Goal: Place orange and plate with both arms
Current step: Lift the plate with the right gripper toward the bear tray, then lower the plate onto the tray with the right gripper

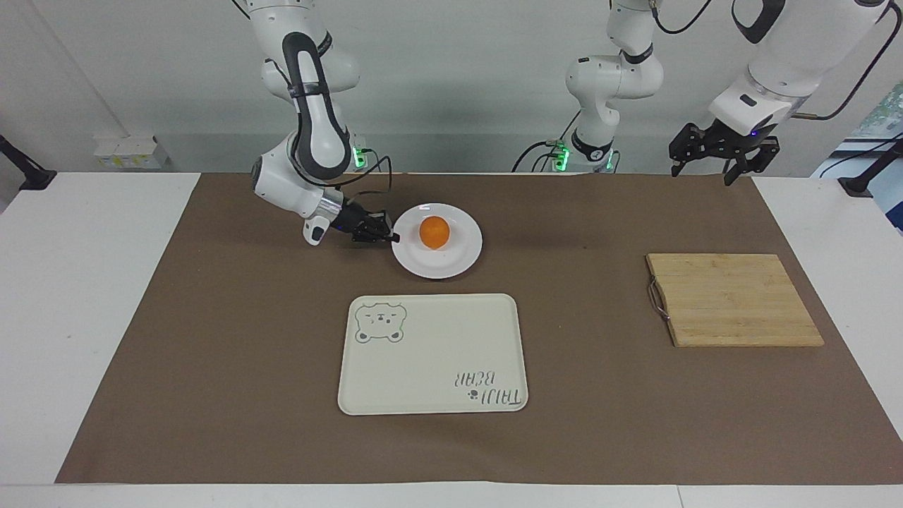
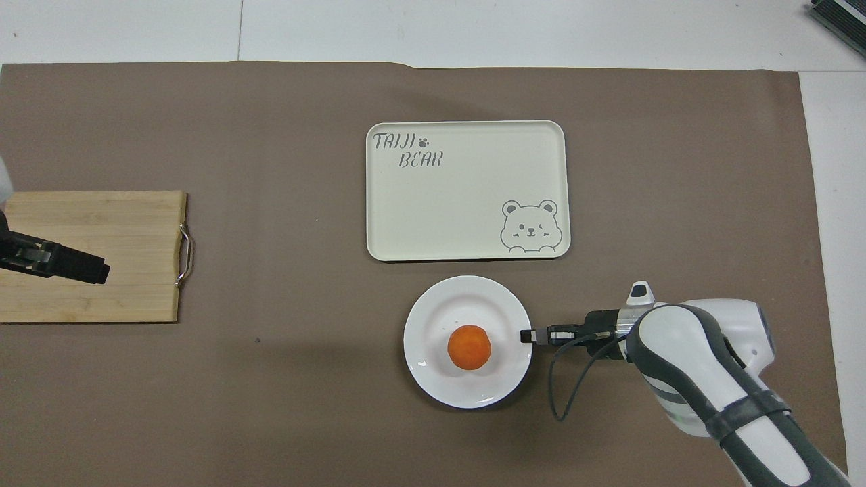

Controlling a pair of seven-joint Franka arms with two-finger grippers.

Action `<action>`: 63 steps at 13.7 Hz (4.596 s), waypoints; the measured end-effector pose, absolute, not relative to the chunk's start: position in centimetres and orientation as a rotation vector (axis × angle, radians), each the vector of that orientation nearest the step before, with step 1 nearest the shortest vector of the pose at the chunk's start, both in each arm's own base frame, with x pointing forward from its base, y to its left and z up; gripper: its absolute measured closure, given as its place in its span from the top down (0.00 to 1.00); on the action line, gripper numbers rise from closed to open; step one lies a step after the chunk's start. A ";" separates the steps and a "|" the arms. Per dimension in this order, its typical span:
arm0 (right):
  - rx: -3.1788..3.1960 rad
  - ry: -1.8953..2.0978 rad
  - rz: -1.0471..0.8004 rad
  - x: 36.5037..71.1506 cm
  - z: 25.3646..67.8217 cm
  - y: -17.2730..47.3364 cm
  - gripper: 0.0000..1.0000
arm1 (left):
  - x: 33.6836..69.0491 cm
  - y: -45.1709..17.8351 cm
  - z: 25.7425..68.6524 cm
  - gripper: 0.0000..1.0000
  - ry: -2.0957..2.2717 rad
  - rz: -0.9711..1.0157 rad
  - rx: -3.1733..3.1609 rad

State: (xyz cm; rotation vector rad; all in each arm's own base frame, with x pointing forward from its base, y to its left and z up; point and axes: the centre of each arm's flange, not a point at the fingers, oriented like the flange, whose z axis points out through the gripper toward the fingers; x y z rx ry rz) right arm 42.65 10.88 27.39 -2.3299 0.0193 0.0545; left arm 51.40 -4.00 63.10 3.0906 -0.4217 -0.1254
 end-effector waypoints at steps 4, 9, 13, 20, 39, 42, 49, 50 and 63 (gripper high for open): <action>-2.319 -0.032 -0.011 43.9 28.7 11.0 0.04 | 51.3 -4.0 64.0 1.00 -0.419 -0.086 3.094; -2.283 -0.035 -0.034 45.6 30.7 11.0 0.04 | 52.3 -4.1 64.8 1.00 -0.385 -0.053 3.101; -2.220 0.005 -0.037 46.7 32.0 10.3 0.04 | 52.4 -4.3 64.7 1.00 -0.359 -0.058 3.105; -2.187 0.079 -0.062 50.1 34.8 10.6 0.04 | 52.4 -4.2 64.8 1.00 -0.346 -0.055 3.106; -2.057 0.388 -0.138 68.7 32.6 10.3 0.04 | 52.4 -3.7 64.8 1.00 -0.326 -0.055 3.108; -2.083 0.336 -0.131 68.3 30.9 10.8 0.04 | 52.4 -3.6 64.8 1.00 -0.326 -0.055 3.108; -2.152 0.223 -0.097 66.6 27.9 9.4 0.04 | 52.4 -3.5 64.8 1.00 -0.322 -0.055 3.108; -2.158 0.219 -0.096 66.6 27.8 9.4 0.04 | 52.4 -3.5 64.8 1.00 -0.322 -0.055 3.108; -2.196 0.194 -0.057 65.6 26.5 10.0 0.04 | 52.4 -3.5 64.8 1.00 -0.321 -0.055 3.108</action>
